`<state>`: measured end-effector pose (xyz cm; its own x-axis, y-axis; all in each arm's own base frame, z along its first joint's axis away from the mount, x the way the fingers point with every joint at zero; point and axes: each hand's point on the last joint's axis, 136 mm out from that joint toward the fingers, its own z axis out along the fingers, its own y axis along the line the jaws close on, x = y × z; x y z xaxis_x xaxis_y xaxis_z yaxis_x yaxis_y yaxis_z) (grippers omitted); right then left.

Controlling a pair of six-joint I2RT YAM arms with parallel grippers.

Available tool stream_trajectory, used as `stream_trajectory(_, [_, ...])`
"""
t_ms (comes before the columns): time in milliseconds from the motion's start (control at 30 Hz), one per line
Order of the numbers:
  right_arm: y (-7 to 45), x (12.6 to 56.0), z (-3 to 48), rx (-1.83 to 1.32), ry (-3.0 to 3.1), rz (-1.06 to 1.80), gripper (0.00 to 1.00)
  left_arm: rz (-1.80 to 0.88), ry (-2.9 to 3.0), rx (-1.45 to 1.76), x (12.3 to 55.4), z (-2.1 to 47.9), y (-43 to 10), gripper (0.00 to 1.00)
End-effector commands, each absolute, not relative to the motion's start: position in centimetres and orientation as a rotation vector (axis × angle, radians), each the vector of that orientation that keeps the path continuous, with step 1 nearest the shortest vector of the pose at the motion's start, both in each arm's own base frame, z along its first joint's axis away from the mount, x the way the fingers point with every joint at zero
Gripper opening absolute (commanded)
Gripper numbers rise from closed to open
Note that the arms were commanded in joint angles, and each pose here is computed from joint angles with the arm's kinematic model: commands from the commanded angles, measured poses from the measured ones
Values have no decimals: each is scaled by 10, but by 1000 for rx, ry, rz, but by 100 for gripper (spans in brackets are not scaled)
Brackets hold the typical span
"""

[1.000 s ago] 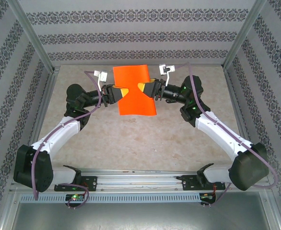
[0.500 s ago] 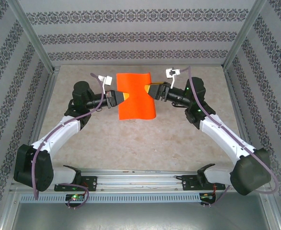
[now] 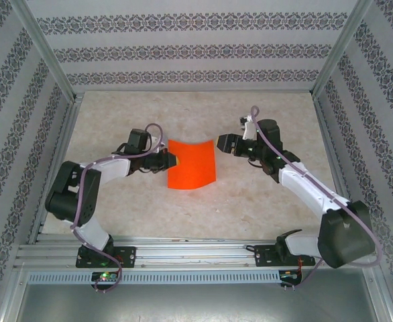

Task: Fold a paper plane with a square sheet of paper (fold left side to right side)
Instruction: Place a square sheet of paper at the center of the table.

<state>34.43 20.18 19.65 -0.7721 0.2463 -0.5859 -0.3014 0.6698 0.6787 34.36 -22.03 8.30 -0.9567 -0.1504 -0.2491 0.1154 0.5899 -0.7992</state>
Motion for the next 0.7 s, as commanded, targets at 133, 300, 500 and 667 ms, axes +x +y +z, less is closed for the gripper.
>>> stream_trajectory(133, [224,336,125,9,2428,1076,35,-1164,2671,9,337,47,-211,0])
stream_trajectory(300, [243,333,86,27,2545,1071,16,-1160,2686,8,337,43,-211,0])
stream_trajectory(500, [246,330,47,79,2664,1037,0,-1161,2694,3,336,45,-210,1])
stream_trajectory(667, [243,325,27,103,2735,992,0,-1168,2697,2,334,47,-210,7])
